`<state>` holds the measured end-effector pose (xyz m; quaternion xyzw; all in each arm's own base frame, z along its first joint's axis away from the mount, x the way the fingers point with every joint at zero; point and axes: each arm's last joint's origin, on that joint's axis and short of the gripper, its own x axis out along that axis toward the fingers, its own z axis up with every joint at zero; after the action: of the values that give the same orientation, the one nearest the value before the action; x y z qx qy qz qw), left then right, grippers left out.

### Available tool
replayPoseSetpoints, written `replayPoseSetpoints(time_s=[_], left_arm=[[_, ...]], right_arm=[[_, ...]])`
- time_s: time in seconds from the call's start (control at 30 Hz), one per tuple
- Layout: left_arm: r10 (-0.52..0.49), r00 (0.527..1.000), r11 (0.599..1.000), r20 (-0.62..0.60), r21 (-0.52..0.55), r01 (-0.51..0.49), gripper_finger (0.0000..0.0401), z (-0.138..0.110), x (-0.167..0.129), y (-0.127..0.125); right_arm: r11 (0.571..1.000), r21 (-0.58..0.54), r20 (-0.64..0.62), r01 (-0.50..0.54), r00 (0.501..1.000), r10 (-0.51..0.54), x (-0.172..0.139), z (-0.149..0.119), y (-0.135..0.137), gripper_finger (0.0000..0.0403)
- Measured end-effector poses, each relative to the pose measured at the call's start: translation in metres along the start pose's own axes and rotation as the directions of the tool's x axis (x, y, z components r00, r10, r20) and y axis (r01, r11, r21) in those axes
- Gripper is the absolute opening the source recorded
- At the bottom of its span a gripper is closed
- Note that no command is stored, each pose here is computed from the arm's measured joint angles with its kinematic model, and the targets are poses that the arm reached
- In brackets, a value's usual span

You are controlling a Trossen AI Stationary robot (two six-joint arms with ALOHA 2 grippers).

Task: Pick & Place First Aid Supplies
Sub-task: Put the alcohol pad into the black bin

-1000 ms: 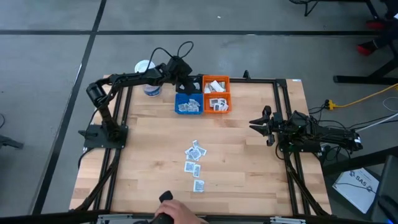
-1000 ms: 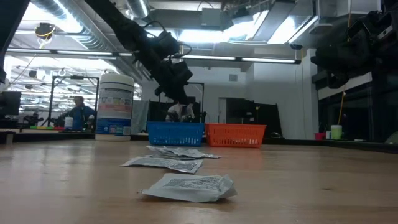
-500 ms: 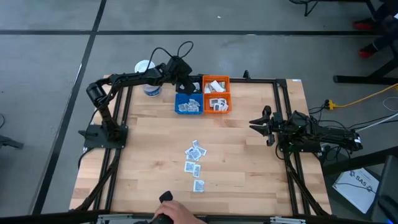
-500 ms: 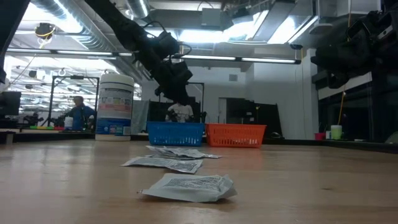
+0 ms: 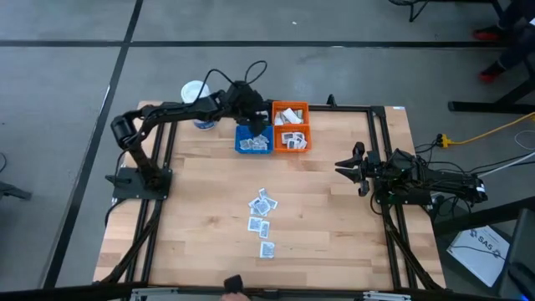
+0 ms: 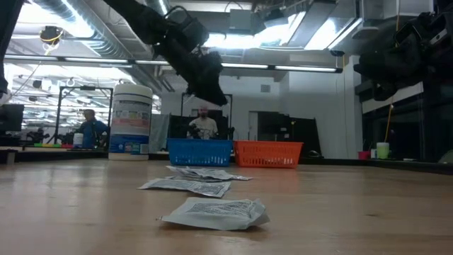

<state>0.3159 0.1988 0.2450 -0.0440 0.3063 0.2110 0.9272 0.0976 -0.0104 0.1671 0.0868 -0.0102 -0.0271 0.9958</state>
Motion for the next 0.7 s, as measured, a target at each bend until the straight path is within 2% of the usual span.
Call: replayPoseSetpoints(time_s=[0.3, 0.57, 0.7], left_arm=[[-0.122, 0.992, 0.985, -0.038, 0.122, 0.126, 0.0141, 0.006, -0.018, -0.055], [-0.251, 0.961, 0.932, -0.113, 0.24, 0.272, 0.0141, 0.001, -0.04, -0.123], [-0.28, 0.947, 0.903, -0.155, 0.294, 0.315, 0.0141, -0.007, -0.053, -0.16]], right_arm=[[1.0, 0.0, 0.0, 0.0, 1.0, 0.0, 0.0, 0.0, 0.0, 0.01], [1.0, 0.0, 0.0, 0.0, 1.0, 0.0, 0.0, 0.0, 0.0, 0.01], [1.0, 0.0, 0.0, 0.0, 1.0, 0.0, 0.0, 0.0, 0.0, 0.01]])
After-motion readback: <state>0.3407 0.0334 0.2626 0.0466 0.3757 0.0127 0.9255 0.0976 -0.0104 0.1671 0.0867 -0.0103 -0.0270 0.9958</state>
